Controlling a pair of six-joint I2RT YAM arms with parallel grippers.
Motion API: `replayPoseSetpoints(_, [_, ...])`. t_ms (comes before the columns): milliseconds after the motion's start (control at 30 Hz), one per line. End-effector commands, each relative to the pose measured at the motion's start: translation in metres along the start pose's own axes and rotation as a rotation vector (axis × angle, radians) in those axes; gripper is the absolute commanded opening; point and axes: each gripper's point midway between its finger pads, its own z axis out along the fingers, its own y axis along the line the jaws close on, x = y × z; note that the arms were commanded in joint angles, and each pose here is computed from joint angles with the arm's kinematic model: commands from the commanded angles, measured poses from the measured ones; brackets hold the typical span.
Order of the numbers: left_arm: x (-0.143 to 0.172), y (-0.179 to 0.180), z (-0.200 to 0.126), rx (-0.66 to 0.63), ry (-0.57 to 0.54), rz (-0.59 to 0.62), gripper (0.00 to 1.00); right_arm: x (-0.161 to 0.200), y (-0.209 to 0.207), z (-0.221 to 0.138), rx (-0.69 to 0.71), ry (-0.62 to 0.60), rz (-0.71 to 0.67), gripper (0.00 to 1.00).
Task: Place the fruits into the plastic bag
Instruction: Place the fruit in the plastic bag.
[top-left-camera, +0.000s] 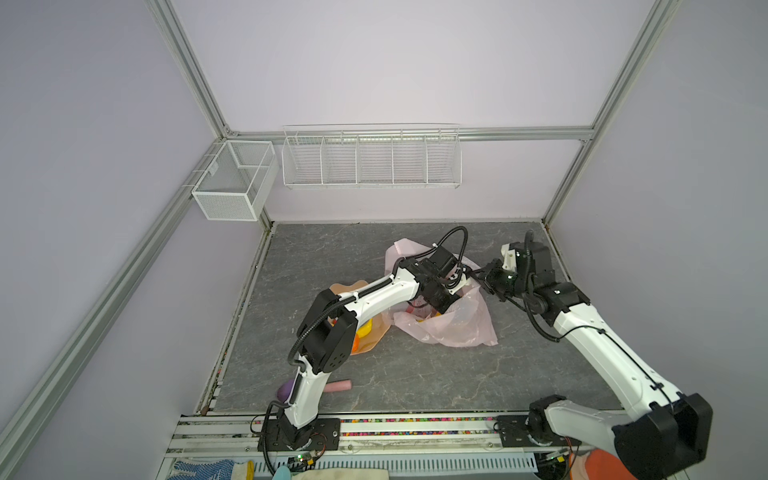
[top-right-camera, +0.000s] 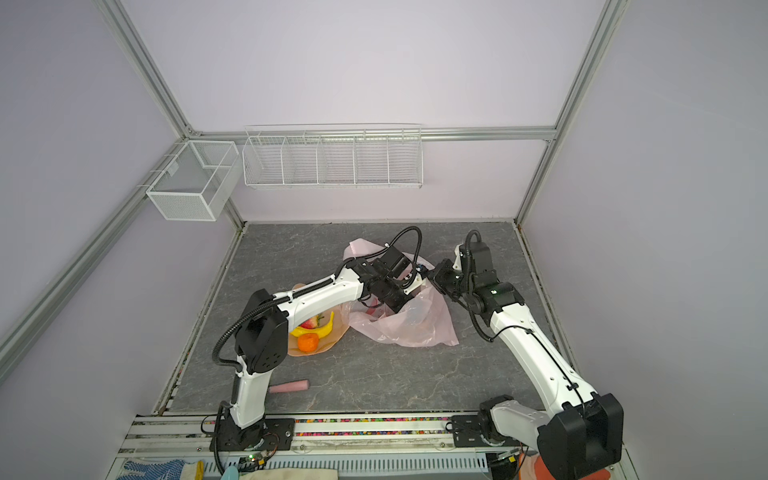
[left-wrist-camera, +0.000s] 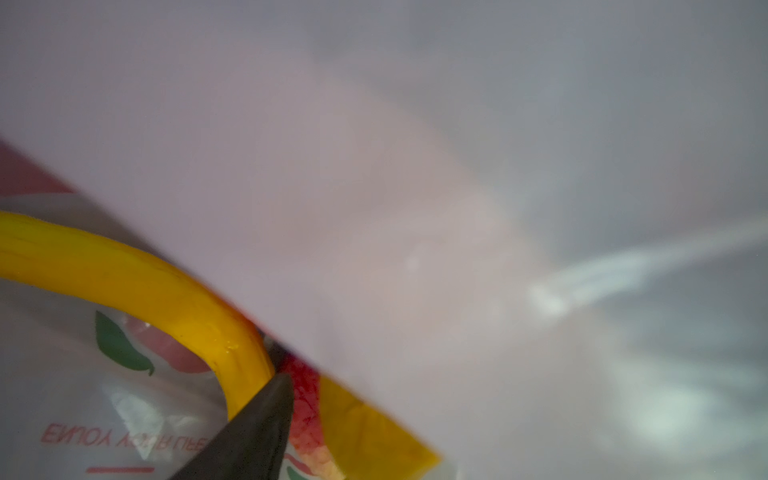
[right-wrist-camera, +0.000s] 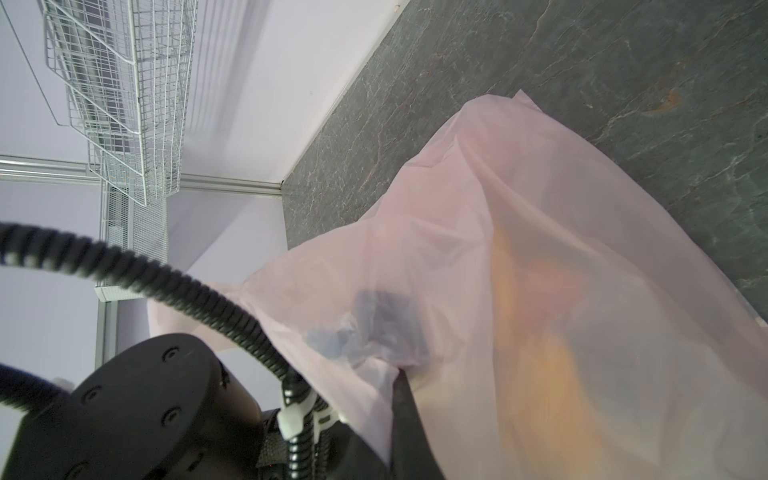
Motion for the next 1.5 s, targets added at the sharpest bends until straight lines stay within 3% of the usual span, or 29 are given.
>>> replayPoseSetpoints(0, [-0.012, -0.013, -0.004, 0.046, -0.045, -0.015, 1.00, -0.002, 0.005, 0.003, -0.016, -0.002, -0.001, 0.06])
replayPoseSetpoints(400, [-0.025, 0.011, -0.049, -0.083, -0.156, -0.158, 1.00, -0.001, 0.004, 0.001, -0.011, -0.005, -0.003, 0.07])
replayPoseSetpoints(800, [0.006, 0.021, -0.094, -0.235, -0.158, -0.278, 1.00, -0.001, 0.004, 0.000, -0.014, -0.004, -0.004, 0.07])
replayPoseSetpoints(1167, [0.063, 0.046, -0.127, -0.376, -0.176, -0.475, 1.00, 0.000, 0.006, 0.001, -0.019, 0.006, -0.010, 0.07])
replayPoseSetpoints(1333, [0.090, 0.061, -0.153, -0.469, -0.211, -0.631, 1.00, 0.000, 0.006, 0.001, -0.019, 0.009, -0.010, 0.06])
replayPoseSetpoints(1467, [0.129, 0.079, -0.171, -0.626, -0.186, -0.790, 1.00, 0.001, 0.005, 0.001, -0.017, 0.011, -0.011, 0.06])
